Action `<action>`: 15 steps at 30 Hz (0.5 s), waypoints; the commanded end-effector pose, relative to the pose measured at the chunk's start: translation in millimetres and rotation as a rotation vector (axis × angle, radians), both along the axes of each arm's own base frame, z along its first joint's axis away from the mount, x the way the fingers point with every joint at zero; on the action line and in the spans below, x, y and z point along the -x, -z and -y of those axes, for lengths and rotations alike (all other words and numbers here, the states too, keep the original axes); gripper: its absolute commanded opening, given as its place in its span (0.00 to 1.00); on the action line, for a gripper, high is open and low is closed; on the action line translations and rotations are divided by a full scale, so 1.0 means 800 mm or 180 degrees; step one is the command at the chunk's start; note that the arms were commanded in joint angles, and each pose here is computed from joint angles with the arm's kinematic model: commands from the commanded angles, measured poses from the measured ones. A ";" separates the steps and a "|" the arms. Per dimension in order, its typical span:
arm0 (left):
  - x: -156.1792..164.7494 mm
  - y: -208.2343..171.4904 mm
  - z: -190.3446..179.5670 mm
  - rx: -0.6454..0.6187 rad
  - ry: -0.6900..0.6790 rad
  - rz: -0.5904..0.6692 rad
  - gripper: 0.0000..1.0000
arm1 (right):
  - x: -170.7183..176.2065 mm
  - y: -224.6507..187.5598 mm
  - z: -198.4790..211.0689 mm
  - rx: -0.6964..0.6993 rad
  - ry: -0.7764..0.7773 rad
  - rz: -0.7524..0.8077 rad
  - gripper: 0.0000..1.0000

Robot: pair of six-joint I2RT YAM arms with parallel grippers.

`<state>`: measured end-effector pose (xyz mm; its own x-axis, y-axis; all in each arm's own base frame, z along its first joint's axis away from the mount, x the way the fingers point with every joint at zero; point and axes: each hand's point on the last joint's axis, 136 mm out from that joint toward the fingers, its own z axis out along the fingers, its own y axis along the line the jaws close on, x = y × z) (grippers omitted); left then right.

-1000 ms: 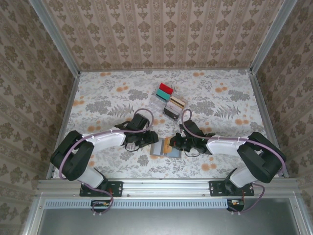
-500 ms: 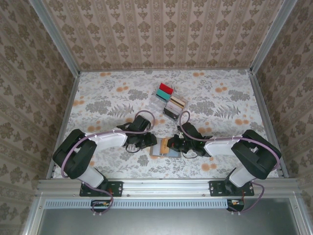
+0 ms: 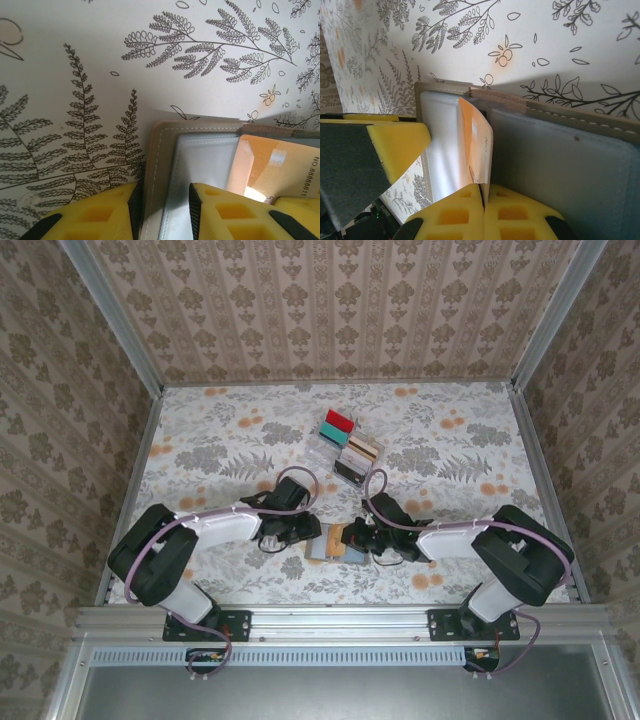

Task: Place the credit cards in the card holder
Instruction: Insert the credit card into the card slot.

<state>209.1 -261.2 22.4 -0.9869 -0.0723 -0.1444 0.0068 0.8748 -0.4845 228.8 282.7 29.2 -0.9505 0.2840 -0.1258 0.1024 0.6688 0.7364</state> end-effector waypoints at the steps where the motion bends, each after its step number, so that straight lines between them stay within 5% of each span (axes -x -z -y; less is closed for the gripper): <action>1: 0.017 0.005 0.006 0.0037 0.0053 -0.0122 0.34 | 0.019 0.028 -0.002 0.0206 -0.0097 -0.0260 0.01; 15: 0.017 0.008 -0.002 -0.0065 0.0000 -0.0119 0.33 | 0.024 0.020 0.005 0.0389 -0.0210 -0.0262 0.03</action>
<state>209.4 -260.7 22.1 -0.9851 -0.0820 -0.1512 -0.0002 0.8795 -0.4759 236.6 293.0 33.3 -0.9555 0.2639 -0.1316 0.0903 0.6868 0.7212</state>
